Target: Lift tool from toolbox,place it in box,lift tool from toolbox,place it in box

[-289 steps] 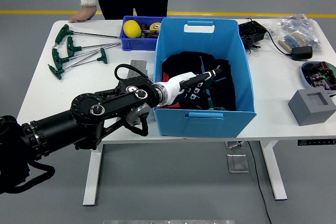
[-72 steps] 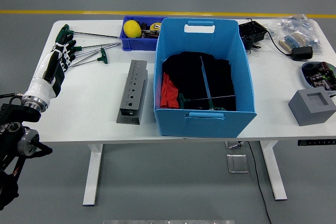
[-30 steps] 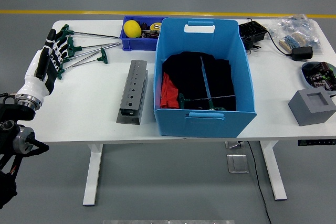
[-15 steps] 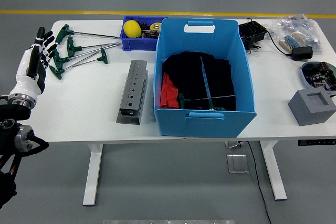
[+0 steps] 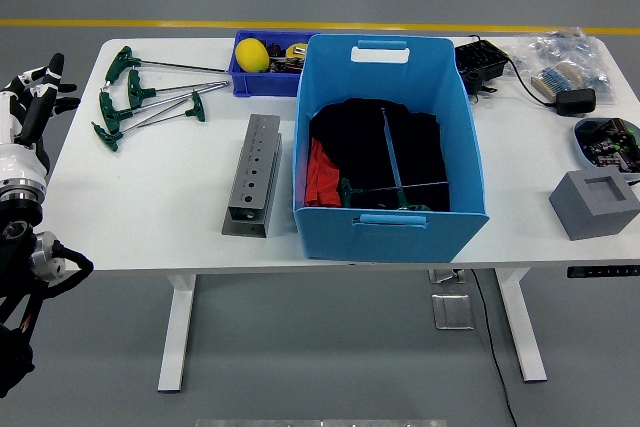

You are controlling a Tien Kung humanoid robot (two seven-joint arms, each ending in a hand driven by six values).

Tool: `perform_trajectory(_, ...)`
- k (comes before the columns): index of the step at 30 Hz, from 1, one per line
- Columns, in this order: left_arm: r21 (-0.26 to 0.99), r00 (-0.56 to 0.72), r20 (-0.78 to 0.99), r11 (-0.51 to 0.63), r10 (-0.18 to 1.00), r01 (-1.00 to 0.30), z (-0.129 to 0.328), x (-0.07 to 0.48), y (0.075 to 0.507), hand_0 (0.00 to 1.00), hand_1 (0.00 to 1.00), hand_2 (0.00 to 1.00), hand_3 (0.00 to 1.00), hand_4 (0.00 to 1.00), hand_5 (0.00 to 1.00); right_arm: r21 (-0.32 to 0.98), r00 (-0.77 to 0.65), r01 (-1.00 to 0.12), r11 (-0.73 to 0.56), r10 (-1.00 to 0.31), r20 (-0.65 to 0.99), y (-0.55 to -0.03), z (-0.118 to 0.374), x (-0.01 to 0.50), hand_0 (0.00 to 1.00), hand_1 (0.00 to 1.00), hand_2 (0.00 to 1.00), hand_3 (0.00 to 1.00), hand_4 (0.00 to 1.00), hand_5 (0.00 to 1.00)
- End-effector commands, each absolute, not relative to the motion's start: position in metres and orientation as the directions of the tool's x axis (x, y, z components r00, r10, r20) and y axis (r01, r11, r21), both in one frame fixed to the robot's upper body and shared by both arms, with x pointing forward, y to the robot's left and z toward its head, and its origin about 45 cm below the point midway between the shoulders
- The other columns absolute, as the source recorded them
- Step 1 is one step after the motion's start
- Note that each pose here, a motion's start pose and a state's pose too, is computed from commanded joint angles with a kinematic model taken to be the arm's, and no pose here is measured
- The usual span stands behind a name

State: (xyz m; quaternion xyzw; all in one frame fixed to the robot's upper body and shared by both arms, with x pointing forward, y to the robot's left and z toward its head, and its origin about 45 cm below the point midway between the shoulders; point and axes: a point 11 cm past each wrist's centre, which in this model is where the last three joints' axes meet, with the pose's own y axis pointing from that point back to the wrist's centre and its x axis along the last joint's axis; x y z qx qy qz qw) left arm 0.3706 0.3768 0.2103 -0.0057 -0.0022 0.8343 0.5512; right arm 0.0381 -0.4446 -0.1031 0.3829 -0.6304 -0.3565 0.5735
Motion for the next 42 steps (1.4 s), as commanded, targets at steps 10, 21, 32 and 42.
perform_trajectory(10, -0.004, -0.405, -0.054, -0.406, 0.913, -0.914, 0.209, 0.370, 0.377, 0.192, 0.128, 0.228, 0.480, 0.755, 0.407, 0.889, -0.047, -0.075, 0.453, -0.892, 0.450, -0.445, -0.103, 0.039, 0.675, 0.644, 0.722, 0.569, 0.822, 0.635)
perform_trajectory(21, 0.000, -0.283, -0.039, -0.284, 0.958, -0.959, 0.204, 0.374, 0.363, 0.858, 0.840, 0.908, 0.798, 0.945, 0.734, 0.890, -0.043, -0.068, 0.451, -0.893, 0.449, -0.444, -0.104, 0.036, 0.674, 0.644, 0.722, 0.569, 0.822, 0.634)
perform_trajectory(32, -0.011, -0.228, -0.006, -0.228, 0.974, -0.974, 0.204, 0.375, 0.357, 0.998, 0.998, 0.998, 0.969, 0.998, 0.883, 0.891, -0.042, -0.065, 0.450, -0.893, 0.448, -0.444, -0.104, 0.034, 0.677, 0.644, 0.722, 0.569, 0.824, 0.636)
perform_trajectory(42, -0.007, -0.223, -0.018, -0.223, 0.975, -0.975, 0.202, 0.375, 0.355, 0.998, 0.998, 0.998, 0.970, 0.998, 0.912, 0.891, -0.038, -0.063, 0.450, -0.893, 0.449, -0.444, -0.104, 0.032, 0.676, 0.644, 0.721, 0.569, 0.824, 0.636)
